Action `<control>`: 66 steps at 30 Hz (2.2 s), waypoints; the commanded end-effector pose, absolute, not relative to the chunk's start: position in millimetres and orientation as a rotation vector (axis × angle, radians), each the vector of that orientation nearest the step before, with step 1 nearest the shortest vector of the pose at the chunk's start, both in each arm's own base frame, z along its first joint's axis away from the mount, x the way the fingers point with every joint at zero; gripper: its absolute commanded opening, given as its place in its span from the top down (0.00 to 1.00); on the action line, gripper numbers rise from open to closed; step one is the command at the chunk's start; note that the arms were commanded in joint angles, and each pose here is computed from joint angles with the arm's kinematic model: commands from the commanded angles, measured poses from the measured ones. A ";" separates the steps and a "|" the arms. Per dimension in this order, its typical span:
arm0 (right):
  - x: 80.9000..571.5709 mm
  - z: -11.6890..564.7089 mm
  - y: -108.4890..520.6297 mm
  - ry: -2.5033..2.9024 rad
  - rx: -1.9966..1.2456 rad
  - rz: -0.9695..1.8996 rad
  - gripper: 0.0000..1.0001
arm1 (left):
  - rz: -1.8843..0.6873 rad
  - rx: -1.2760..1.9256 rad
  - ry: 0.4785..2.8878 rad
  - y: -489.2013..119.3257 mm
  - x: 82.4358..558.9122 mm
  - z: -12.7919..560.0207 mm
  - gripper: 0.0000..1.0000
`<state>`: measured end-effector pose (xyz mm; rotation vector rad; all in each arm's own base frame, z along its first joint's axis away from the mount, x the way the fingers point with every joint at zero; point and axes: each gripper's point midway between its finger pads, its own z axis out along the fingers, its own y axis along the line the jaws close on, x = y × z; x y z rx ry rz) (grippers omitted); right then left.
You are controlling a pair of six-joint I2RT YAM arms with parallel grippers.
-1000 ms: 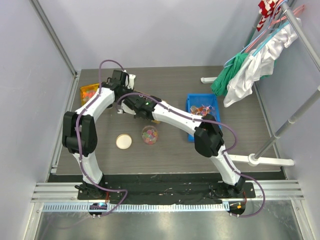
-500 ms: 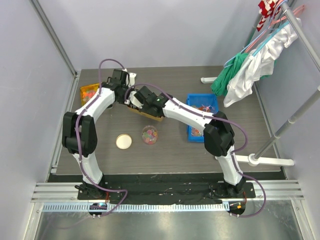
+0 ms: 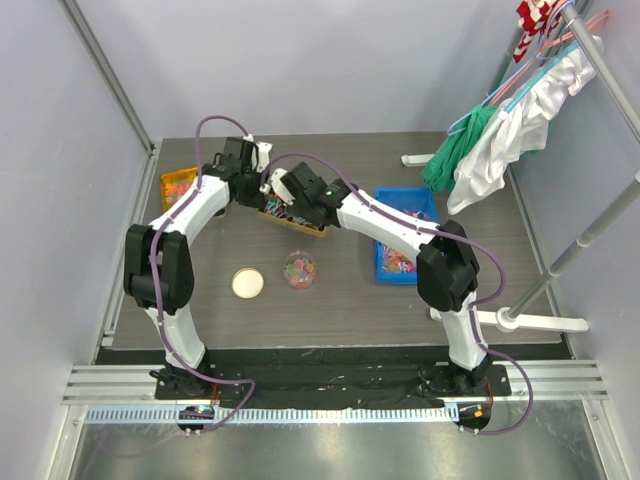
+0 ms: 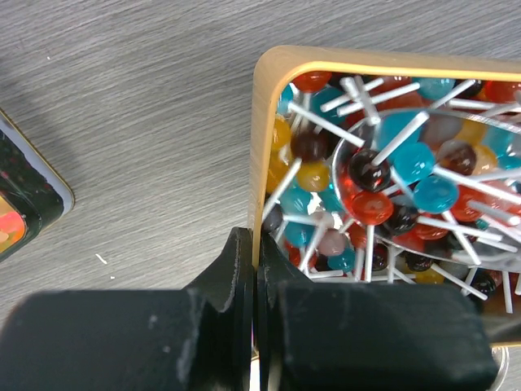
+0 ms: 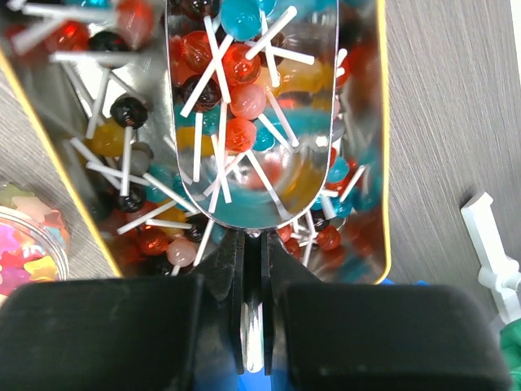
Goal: Pack the candies
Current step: Scoop the fake candies from the storage box, then place the fake candies in the packing bottle.
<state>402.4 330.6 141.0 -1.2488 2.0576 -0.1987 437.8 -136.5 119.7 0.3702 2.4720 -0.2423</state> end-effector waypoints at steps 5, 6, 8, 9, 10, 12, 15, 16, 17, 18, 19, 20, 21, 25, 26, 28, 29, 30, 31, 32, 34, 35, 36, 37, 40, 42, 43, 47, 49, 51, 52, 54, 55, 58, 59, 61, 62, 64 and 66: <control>419.5 197.5 320.4 2.002 -1.025 -0.082 0.99 | -0.362 0.381 2.309 -155.6 443.9 175.6 1.00; 417.5 198.8 320.9 2.000 -1.027 -0.059 0.99 | -0.359 0.379 2.310 -154.7 444.4 174.9 1.00; 415.4 198.7 320.6 2.003 -1.035 -0.028 0.99 | -0.356 0.377 2.309 -154.3 444.9 175.0 1.00; 412.1 199.7 321.0 2.002 -1.042 -0.006 0.99 | -0.356 0.377 2.311 -154.3 445.0 174.4 1.00; 410.8 199.0 321.3 2.004 -1.045 0.006 0.99 | -0.354 0.377 2.310 -153.6 445.2 174.3 1.00; 406.5 198.3 319.9 2.002 -1.067 0.028 0.99 | -0.351 0.373 2.312 -152.0 445.9 173.6 1.00; 398.4 200.7 318.4 1.994 -1.096 0.080 0.99 | -0.349 0.363 2.314 -148.9 446.9 173.7 1.00; 395.7 202.8 318.6 1.989 -1.105 0.102 0.99 | -0.347 0.354 2.315 -146.4 448.6 173.1 1.00; 392.9 203.3 318.1 1.986 -1.114 0.115 0.99 | -0.348 0.353 2.315 -145.9 448.7 173.2 1.00; 390.6 202.1 317.3 1.990 -1.118 0.125 0.99 | -0.346 0.347 2.317 -144.4 449.3 172.8 1.00; 387.1 206.1 318.4 1.979 -1.128 0.154 0.99 | -0.346 0.341 2.319 -142.7 449.9 172.2 1.00; 385.5 207.2 317.7 1.978 -1.128 0.159 0.99 | -0.347 0.335 2.323 -142.1 450.3 170.8 1.00; 383.9 206.7 316.5 1.979 -1.134 0.163 0.99 | -0.346 0.334 2.322 -141.5 450.8 171.1 1.00; 379.1 211.6 314.9 1.964 -1.156 0.184 0.99 | -0.338 0.322 2.328 -138.1 452.2 168.9 1.00; 376.2 212.8 313.8 1.962 -1.165 0.186 0.99 | -0.338 0.319 2.328 -137.5 452.7 168.0 1.00; 374.0 214.8 311.5 1.961 -1.172 0.182 0.99 | -0.335 0.313 2.330 -135.9 452.9 167.8 1.00; 368.4 216.3 312.5 1.955 -1.199 0.211 0.99 | -0.330 0.308 2.332 -134.1 454.0 166.6 1.00; 366.3 217.4 311.5 1.954 -1.209 0.213 0.99 | -0.329 0.307 2.332 -133.4 454.6 166.1 1.00; 363.3 218.2 311.2 1.953 -1.226 0.217 0.99 | -0.325 0.303 2.336 -131.8 454.9 165.1 1.00; 358.0 219.7 308.6 1.954 -1.252 0.222 0.99 | -0.324 0.300 2.336 -130.5 456.0 164.6 1.00; 353.5 222.7 305.7 1.950 -1.268 0.228 0.99 | -0.320 0.288 2.345 -127.8 457.7 161.4 1.00; 350.5 222.7 304.7 1.946 -1.279 0.231 0.99 | -0.322 0.285 2.348 -127.4 457.9 160.0 1.00; 347.1 226.0 304.5 1.937 -1.283 0.245 0.99 | -0.321 0.283 2.350 -126.8 458.5 159.3 1.00; 344.9 226.6 303.5 1.935 -1.292 0.252 0.99 | -0.323 0.284 2.353 -127.1 459.0 157.8 1.00; 334.7 229.4 303.6 1.925 -1.327 0.293 0.99 | -0.317 0.284 2.356 -126.3 459.0 157.1 1.00; 324.9 228.8 302.3 1.924 -1.371 0.316 0.99 | -0.305 0.279 2.356 -123.9 459.4 157.4 1.00; 320.1 225.9 298.3 1.939 -1.394 0.313 0.99 | -0.298 0.281 2.358 -123.0 459.7 156.2 1.00; 305.0 218.9 289.4 1.950 -1.503 0.284 0.99 | -0.274 0.268 2.365 -116.8 461.4 154.0 1.00; 295.6 213.5 284.4 1.957 -1.566 0.270 0.99 | -0.268 0.261 2.368 -114.2 462.2 152.5 1.00; 288.5 207.6 280.4 1.964 -1.613 0.245 0.99 | -0.259 0.254 2.369 -111.9 463.6 151.8 1.00; 281.8 203.5 278.2 1.961 -1.662 0.214 0.99 | -0.251 0.248 2.372 -109.3 463.6 151.3 1.00; 273.4 196.5 275.0 1.960 -1.717 0.179 0.99 | -0.247 0.243 2.376 -107.7 464.5 149.8 1.00; 267.0 193.5 275.0 1.955 -1.755 0.170 0.99 | -0.243 0.242 2.379 -107.2 464.4 149.2 1.00; 258.1 186.7 274.4 1.960 -1.813 0.134 0.99 | -0.238 0.237 2.385 -105.3 465.1 146.7 1.00; 258.4 182.2 272.9 1.971 -1.826 0.111 0.99 | -0.236 0.233 2.389 -104.3 465.0 145.8 1.00; 255.6 175.7 269.5 1.985 -1.863 0.078 0.99 | -0.234 0.229 2.391 -102.9 465.4 145.1 1.00; 259.0 174.2 266.1 1.984 -1.871 0.016 0.99 | -0.234 0.227 2.391 -102.2 465.6 145.1 1.00; 260.1 167.5 264.2 1.997 -1.893 -0.022 0.99 | -0.235 0.226 2.389 -101.6 465.2 145.9 1.00; 263.9 163.9 262.8 1.992 -1.915 -0.085 0.99 | -0.236 0.226 2.391 -102.3 464.7 145.3 1.00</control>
